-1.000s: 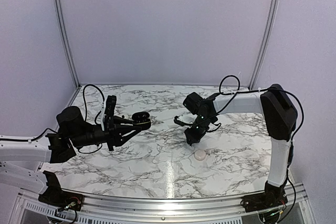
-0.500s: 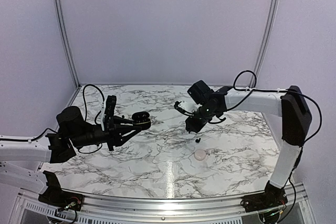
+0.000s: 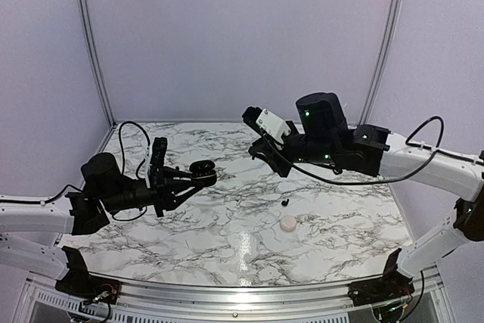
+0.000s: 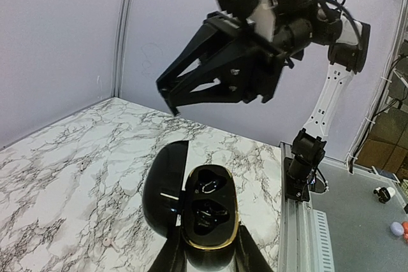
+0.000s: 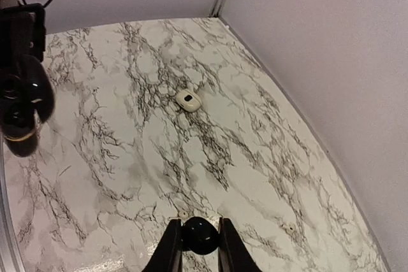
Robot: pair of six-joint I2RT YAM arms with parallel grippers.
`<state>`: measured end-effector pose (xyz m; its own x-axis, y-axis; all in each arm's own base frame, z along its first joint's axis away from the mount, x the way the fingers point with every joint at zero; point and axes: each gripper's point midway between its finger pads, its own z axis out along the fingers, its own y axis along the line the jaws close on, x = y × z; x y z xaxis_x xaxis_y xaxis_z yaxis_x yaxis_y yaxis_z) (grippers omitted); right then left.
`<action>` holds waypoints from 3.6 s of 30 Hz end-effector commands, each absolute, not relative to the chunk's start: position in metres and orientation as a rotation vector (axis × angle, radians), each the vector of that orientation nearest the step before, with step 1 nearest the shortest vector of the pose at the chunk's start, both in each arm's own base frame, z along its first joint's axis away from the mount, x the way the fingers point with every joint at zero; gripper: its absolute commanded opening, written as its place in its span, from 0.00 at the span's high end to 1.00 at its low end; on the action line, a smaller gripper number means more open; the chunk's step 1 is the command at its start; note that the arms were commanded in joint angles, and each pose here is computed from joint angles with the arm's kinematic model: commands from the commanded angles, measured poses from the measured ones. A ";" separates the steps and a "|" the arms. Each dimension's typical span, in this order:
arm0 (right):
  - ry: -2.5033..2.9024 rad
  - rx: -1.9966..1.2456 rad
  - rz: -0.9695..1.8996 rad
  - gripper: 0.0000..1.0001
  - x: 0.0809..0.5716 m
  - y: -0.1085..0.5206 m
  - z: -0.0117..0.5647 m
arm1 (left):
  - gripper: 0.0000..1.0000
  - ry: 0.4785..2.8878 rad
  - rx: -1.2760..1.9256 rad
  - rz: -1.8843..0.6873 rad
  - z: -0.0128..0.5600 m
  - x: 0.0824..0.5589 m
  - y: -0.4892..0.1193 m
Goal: Insert the wireless bluetooth earbuds into the charging case
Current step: Pick up the right earbud from the center of the board, then insert the right earbud into the right side groove of the charging case.
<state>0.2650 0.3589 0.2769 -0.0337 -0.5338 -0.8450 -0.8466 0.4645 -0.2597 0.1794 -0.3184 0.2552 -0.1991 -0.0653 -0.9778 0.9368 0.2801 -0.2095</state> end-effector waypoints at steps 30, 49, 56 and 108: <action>1.037 -1.351 0.259 0.94 0.134 0.422 0.349 | 1.00 1.221 1.084 -1.155 0.270 0.142 -0.321; 1.011 -1.370 0.224 0.94 0.133 0.432 0.337 | 1.00 1.220 1.059 -1.207 0.286 0.138 -0.323; 1.016 -1.364 0.187 0.94 0.138 0.437 0.331 | 1.00 1.219 1.053 -1.226 0.289 0.137 -0.323; 1.039 -1.411 0.104 0.88 0.142 0.439 0.303 | 1.00 1.227 0.975 -1.193 0.299 0.145 -0.314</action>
<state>0.1462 0.4430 0.3117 0.5935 -0.4936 -0.6357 -0.6020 0.2519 -0.7577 0.1448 -0.3197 0.2681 -0.1130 -0.0463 -0.9925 0.9837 0.1354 -0.1183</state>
